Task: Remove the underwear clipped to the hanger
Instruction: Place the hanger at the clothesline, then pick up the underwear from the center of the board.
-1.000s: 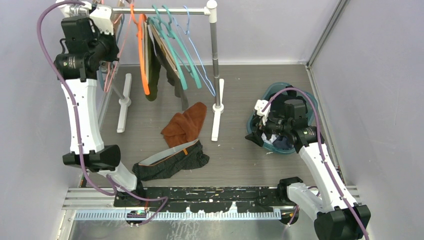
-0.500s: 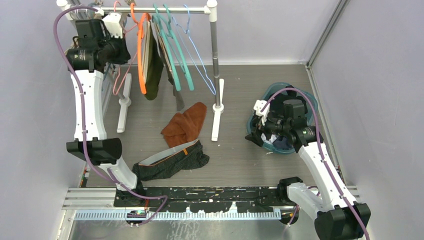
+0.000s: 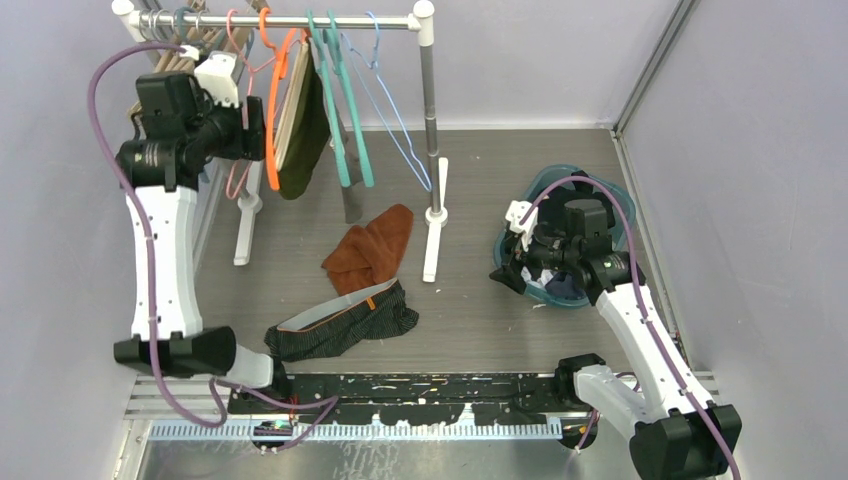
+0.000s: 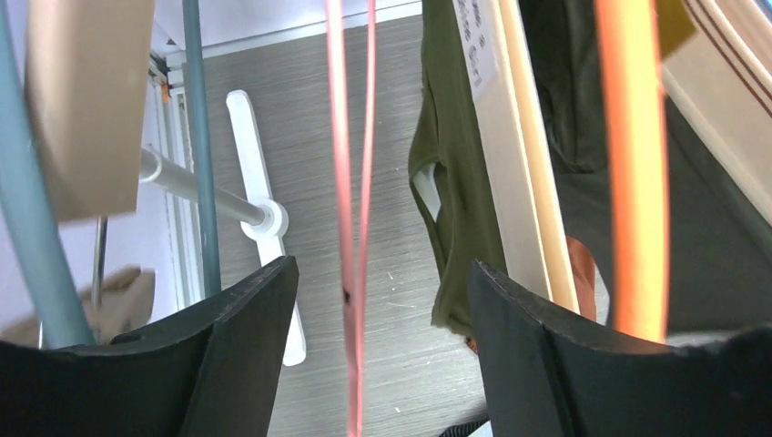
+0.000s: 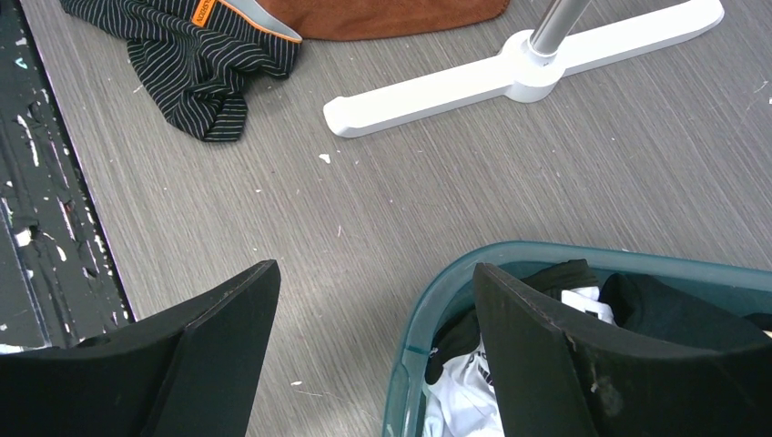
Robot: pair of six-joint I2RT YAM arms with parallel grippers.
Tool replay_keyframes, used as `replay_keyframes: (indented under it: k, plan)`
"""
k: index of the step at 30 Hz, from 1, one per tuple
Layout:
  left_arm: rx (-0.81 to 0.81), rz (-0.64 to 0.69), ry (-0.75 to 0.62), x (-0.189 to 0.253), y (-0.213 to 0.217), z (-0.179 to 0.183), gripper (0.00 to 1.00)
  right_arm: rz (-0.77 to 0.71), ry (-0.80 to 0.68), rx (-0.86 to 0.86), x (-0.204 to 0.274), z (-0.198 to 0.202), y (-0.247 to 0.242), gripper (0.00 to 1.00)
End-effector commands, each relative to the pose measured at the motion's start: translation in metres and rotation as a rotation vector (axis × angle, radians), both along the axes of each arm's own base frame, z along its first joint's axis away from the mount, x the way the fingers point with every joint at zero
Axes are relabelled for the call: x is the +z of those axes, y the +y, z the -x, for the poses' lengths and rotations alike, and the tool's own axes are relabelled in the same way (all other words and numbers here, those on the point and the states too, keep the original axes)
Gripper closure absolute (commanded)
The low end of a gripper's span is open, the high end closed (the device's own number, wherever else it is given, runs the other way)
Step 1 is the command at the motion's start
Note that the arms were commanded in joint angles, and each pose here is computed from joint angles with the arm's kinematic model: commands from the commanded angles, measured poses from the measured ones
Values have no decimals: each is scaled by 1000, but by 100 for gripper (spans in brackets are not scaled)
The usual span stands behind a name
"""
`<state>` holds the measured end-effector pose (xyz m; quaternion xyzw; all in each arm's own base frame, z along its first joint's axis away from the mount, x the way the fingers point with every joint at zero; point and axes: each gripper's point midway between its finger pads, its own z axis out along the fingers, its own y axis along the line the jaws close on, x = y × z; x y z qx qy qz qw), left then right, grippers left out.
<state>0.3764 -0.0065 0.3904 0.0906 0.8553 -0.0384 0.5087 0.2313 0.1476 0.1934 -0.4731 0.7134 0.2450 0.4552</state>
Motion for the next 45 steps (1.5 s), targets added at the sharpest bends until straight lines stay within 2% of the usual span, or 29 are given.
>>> replay_keyframes:
  k: [1, 3, 9, 12, 20, 25, 35, 42, 45]
  plan:
    - [-2, -42, -155, 33, 3, 23, 26, 1, -45, 11, 6, -6, 3, 17]
    - [23, -71, -173, 35, 9, 32, 21, 3, -40, 11, 4, -6, 3, 17]
    - [100, -196, -238, 45, 29, 74, 14, 7, -36, 14, 3, -6, 4, 16]
    - [80, -222, -210, 35, 28, 94, 13, 10, -33, 15, 2, -7, 5, 16]
    - [-229, -177, -10, -40, -18, 157, 13, 7, -25, 17, 1, -6, 6, 16]
    - [-447, -161, 115, -97, -42, 191, 17, 17, -19, 18, -2, -8, 7, 16]
    - [-705, -214, 321, -194, -57, 209, 19, 35, 3, 18, -10, -9, 8, 16]
    - [-805, -465, 454, -264, -57, 205, 17, 40, 12, 12, -12, -11, 7, 16]
    - [-832, -519, 496, -288, -59, 199, 17, 42, 11, 11, -13, -11, 7, 16]
